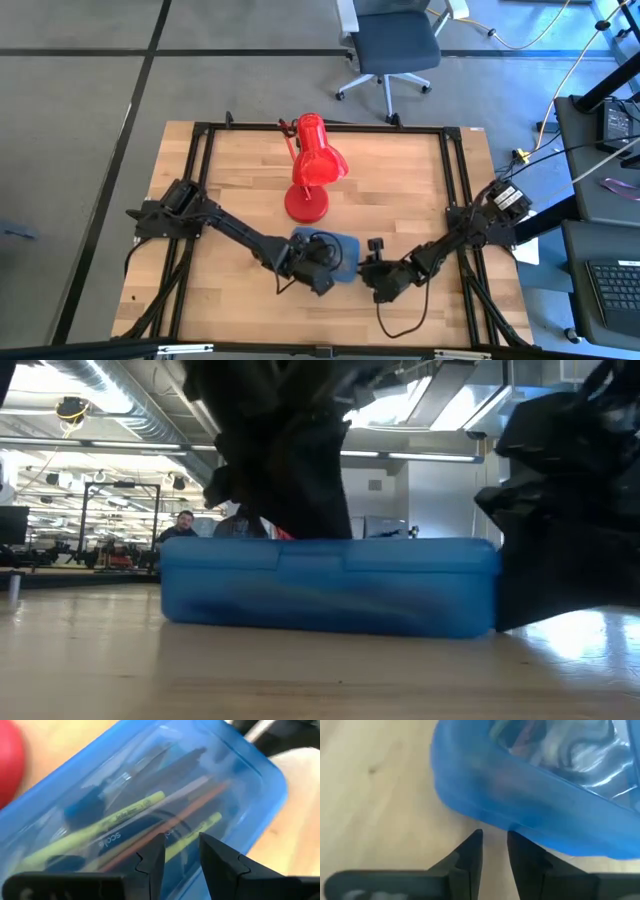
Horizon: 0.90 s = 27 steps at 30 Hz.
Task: Pick & place school supplies into a supply box
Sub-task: Move the blue supply box to the center of the table
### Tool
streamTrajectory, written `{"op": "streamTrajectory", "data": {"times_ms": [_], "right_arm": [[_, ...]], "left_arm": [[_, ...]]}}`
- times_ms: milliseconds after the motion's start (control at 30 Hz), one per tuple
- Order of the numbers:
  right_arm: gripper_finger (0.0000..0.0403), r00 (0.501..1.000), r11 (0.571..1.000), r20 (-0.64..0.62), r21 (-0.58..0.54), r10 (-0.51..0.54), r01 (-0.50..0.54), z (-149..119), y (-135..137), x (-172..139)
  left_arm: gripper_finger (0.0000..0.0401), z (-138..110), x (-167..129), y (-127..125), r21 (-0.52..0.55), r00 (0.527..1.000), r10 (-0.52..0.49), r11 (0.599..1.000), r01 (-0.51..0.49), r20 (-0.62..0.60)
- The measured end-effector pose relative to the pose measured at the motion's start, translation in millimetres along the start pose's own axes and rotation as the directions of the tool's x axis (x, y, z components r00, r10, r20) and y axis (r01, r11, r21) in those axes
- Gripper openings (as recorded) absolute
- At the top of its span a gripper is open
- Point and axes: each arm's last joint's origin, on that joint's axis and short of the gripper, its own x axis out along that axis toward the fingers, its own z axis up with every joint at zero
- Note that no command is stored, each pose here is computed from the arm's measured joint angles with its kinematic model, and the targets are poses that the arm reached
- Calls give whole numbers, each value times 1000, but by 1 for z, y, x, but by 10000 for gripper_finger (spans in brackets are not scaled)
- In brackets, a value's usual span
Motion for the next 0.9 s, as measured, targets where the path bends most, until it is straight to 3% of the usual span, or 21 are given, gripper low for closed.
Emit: {"op": "streamTrajectory", "data": {"times_ms": [167, 633, 900], "right_arm": [[97, 1000, 1000, -11, -18, -21, 21, 2, -10, 6], [97, 995, 996, -56, -37, -86, 84, 5, -44, 22], [97, 994, 996, -62, -27, -89, 87, 6, -48, 25]], "left_arm": [[109, 10, 6, 15, -12, 997, 78, 997, -78, -13], [112, 17, 9, 17, -113, 994, 91, 990, -85, 53], [115, 21, 11, 19, -89, 994, 97, 992, -92, 50]]}}
